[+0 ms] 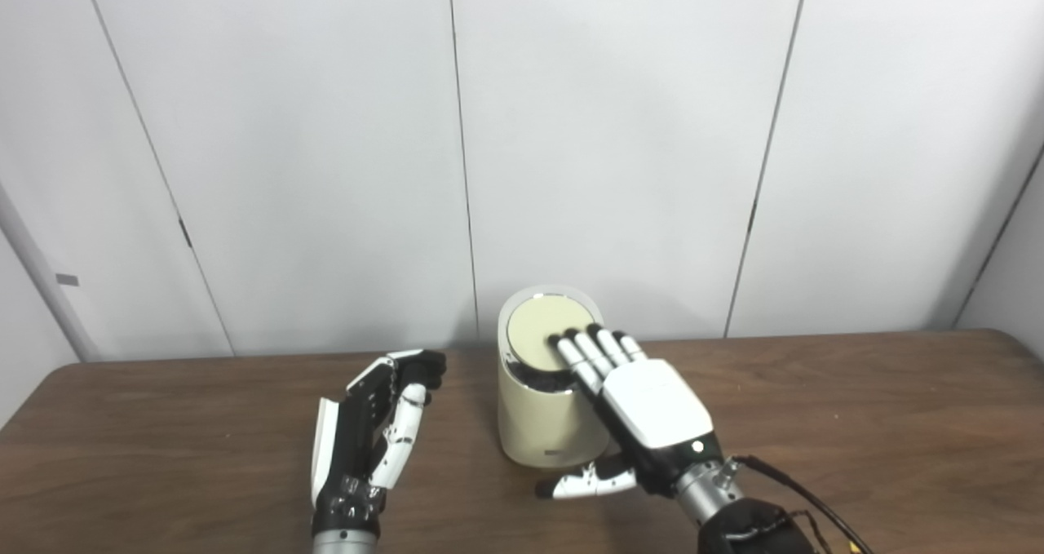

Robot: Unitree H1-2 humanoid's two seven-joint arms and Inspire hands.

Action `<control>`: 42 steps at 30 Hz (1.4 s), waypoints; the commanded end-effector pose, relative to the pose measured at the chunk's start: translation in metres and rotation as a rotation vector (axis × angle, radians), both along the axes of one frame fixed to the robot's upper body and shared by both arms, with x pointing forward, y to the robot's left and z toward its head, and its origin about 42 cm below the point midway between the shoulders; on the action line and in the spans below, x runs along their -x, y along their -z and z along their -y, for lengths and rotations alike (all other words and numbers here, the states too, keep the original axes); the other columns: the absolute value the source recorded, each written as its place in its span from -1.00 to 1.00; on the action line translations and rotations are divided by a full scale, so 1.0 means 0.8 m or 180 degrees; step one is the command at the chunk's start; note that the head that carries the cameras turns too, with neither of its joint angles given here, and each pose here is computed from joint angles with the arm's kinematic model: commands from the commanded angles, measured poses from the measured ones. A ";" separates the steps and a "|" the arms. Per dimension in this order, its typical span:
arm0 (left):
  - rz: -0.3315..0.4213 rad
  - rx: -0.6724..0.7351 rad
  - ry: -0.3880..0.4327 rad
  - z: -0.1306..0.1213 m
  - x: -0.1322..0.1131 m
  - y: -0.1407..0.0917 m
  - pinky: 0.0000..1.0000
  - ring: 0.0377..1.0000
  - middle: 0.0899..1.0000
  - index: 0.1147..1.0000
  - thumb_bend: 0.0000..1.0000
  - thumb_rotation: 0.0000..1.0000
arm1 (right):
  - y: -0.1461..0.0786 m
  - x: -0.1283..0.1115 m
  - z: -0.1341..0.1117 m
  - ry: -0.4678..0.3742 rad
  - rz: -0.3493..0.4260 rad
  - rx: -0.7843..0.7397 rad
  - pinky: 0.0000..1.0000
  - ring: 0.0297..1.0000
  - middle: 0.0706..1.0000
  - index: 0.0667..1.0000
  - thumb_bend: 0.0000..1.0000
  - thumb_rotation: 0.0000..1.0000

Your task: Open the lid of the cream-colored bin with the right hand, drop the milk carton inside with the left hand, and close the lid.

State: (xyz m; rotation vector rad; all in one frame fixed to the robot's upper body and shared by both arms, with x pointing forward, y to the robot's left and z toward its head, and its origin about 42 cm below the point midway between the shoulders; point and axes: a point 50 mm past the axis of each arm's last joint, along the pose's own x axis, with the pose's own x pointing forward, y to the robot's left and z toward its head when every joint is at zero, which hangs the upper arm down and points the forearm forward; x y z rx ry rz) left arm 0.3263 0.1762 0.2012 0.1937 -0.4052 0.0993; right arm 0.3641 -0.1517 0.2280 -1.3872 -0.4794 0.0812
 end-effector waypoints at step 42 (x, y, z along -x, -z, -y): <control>0.0384 0.0913 0.0032 -0.073 0.098 0.050 0.21 0.32 0.29 0.24 -0.50 -0.08 | 0.094 0.179 0.088 -0.0171 0.0850 -0.3787 0.31 0.48 0.48 0.41 -0.48 -0.13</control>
